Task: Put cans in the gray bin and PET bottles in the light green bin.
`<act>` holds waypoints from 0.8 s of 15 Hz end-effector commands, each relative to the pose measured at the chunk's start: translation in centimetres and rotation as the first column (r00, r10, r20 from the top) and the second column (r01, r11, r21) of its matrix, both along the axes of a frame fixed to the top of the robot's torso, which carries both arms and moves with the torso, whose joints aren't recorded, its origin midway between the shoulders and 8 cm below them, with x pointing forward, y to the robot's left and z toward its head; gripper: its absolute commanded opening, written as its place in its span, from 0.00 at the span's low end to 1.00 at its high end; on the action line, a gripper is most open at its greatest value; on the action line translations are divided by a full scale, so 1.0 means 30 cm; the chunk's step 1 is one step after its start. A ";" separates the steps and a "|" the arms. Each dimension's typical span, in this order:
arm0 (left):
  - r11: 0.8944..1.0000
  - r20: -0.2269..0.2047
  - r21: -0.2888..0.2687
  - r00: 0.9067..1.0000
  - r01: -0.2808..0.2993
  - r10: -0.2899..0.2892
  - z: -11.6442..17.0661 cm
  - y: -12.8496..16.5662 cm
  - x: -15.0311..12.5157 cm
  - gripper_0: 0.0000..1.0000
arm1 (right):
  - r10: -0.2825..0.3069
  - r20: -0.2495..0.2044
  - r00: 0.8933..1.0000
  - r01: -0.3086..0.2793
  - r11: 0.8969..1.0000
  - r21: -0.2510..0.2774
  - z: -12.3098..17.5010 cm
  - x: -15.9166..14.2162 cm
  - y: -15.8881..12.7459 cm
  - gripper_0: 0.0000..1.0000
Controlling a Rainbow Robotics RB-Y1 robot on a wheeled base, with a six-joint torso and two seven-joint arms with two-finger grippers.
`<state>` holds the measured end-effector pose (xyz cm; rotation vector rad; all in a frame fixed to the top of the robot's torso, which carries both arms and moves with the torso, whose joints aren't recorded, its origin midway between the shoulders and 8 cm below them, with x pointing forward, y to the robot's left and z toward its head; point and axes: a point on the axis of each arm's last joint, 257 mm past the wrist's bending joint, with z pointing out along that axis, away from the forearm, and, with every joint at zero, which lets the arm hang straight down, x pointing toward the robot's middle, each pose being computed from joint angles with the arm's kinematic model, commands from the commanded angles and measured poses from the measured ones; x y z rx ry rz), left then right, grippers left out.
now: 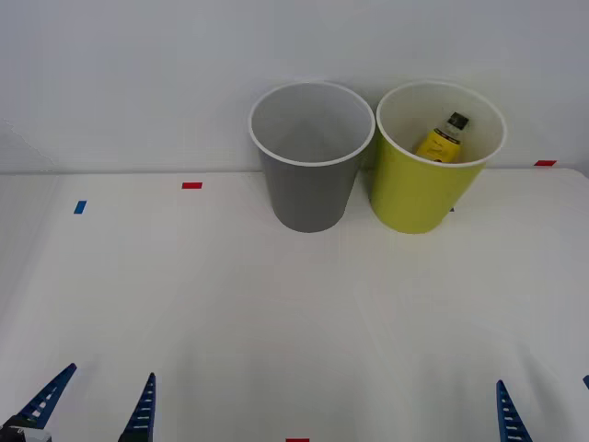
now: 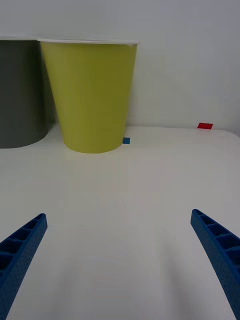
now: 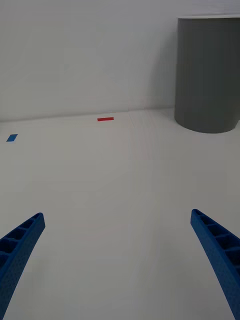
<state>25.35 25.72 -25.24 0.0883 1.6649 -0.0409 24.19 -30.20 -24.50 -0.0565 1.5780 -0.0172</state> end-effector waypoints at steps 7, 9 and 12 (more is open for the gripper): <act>0.999 -0.036 0.025 0.999 -0.036 0.037 -0.032 0.031 -0.063 1.00 | 0.000 0.000 1.000 0.000 1.000 0.000 0.000 0.000 0.000 1.00; 0.999 -0.036 0.025 0.999 -0.036 0.037 -0.032 0.031 -0.063 1.00 | 0.000 0.000 1.000 0.000 1.000 0.000 0.000 0.000 0.000 1.00; 0.999 -0.036 0.025 0.999 -0.036 0.037 -0.032 0.031 -0.063 1.00 | 0.000 0.000 1.000 0.000 1.000 0.000 0.000 0.000 0.000 1.00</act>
